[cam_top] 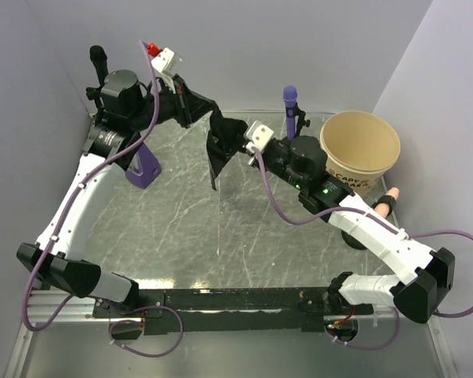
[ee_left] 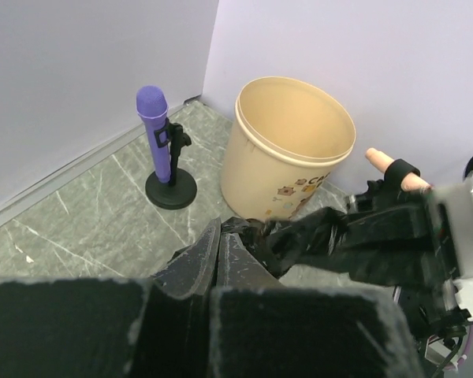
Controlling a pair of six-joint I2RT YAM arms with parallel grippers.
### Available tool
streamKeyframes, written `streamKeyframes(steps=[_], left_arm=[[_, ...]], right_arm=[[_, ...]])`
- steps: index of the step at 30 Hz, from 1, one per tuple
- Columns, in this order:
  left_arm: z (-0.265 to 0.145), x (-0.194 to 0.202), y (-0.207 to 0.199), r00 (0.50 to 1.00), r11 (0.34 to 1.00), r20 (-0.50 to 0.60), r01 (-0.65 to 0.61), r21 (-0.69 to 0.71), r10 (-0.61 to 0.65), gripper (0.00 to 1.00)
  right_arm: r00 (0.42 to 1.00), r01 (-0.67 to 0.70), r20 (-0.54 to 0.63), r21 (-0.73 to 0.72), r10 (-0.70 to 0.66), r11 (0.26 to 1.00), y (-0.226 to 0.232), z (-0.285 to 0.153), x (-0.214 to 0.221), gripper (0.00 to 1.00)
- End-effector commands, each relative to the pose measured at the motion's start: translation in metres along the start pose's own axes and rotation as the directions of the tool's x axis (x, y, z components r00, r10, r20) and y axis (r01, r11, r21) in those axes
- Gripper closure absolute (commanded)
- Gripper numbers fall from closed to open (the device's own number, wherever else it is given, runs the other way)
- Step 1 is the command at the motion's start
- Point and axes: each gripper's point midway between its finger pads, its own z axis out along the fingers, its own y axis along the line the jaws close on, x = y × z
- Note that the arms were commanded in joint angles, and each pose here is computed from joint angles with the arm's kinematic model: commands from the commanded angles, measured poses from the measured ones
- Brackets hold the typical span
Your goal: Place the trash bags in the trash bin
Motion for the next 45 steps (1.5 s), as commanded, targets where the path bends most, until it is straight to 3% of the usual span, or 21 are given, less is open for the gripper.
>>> streamKeyframes(steps=[1, 9, 15, 41, 45], left_arm=[[-0.018, -0.017, -0.014, 0.996, 0.997, 0.054, -0.066, 0.028, 0.064, 0.99], [-0.046, 0.011, 0.028, 0.954, 0.953, -0.008, -0.299, -0.044, 0.299, 1.00], [-0.054, 0.018, 0.054, 0.952, 0.948, -0.040, -0.305, -0.089, 0.302, 1.00], [-0.069, 0.066, 0.112, 0.949, 0.936, -0.134, -0.307, -0.173, 0.286, 0.99], [-0.073, 0.084, 0.111, 0.927, 0.926, -0.182, -0.353, -0.132, 0.328, 1.00]], right_arm=[[0.996, 0.006, 0.085, 0.086, -0.013, 0.996, -0.033, -0.009, -0.042, 1.00], [1.000, -0.019, 0.003, -0.154, 0.019, 0.988, -0.020, -0.046, -0.009, 1.00], [0.999, -0.005, -0.052, -0.255, -0.009, 0.967, -0.013, -0.076, 0.006, 1.00], [0.960, 0.123, -0.218, -0.243, -0.178, 0.962, -0.019, -0.147, 0.069, 1.00], [0.953, 0.127, -0.237, -0.246, -0.187, 0.961, -0.018, -0.150, 0.080, 1.00]])
